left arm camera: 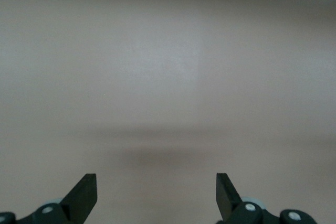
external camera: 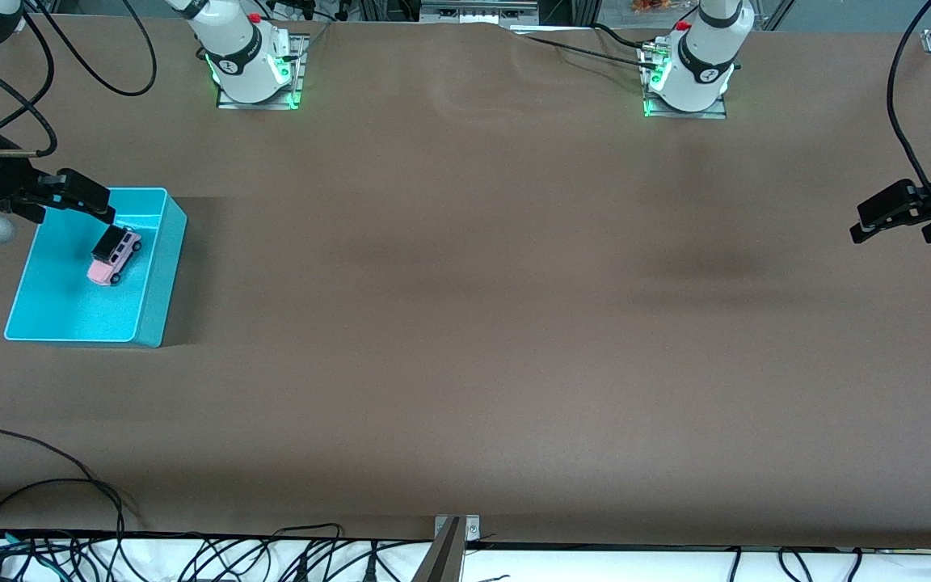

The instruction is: Wind and store pink jeep toy

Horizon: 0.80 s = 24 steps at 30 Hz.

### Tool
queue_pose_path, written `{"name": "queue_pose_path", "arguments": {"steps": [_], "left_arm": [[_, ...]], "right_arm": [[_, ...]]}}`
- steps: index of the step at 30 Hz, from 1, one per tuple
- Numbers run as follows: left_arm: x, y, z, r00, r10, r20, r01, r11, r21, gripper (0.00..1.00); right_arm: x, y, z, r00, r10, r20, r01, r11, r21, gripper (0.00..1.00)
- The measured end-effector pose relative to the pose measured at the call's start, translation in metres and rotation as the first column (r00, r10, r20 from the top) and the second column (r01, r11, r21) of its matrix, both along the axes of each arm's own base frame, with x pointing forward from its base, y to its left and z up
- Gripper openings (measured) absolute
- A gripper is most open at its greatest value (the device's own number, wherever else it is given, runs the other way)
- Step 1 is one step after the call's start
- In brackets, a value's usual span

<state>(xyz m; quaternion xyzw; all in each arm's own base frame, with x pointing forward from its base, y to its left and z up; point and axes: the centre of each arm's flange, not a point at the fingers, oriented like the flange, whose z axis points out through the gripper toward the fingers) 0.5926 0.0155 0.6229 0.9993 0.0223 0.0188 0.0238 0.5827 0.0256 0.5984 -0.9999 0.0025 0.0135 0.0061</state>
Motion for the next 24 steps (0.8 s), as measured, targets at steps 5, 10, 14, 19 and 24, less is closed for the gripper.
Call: {"name": "queue_pose_path", "arguments": {"steps": [5, 10, 14, 19, 24], "left_arm": [[0.001, 0.000, -0.005, 1.000, 0.000, -0.010, 0.000, 1.000, 0.000, 1.00], [0.004, 0.000, -0.011, 1.000, -0.001, -0.020, 0.001, 1.000, -0.003, 1.00], [0.004, -0.002, -0.012, 1.000, -0.002, -0.023, 0.001, 1.000, -0.010, 1.00], [0.002, -0.003, -0.012, 0.999, -0.003, -0.032, 0.003, 1.000, -0.013, 1.00], [0.002, -0.002, -0.012, 0.999, -0.001, -0.037, 0.001, 1.000, -0.013, 1.00]], "right_arm": [[0.000, 0.000, 0.000, 1.000, 0.000, 0.000, 0.000, 1.000, 0.000, 1.00], [0.001, 0.000, 0.001, 1.000, 0.000, 0.008, 0.000, 1.000, 0.000, 1.00], [0.002, 0.000, 0.002, 1.000, 0.000, 0.018, 0.000, 1.000, 0.001, 1.00], [0.002, 0.000, 0.002, 1.000, 0.000, 0.021, 0.000, 1.000, 0.001, 1.00], [0.002, 0.000, 0.002, 1.000, 0.000, 0.021, 0.000, 1.000, 0.001, 1.00]]}}
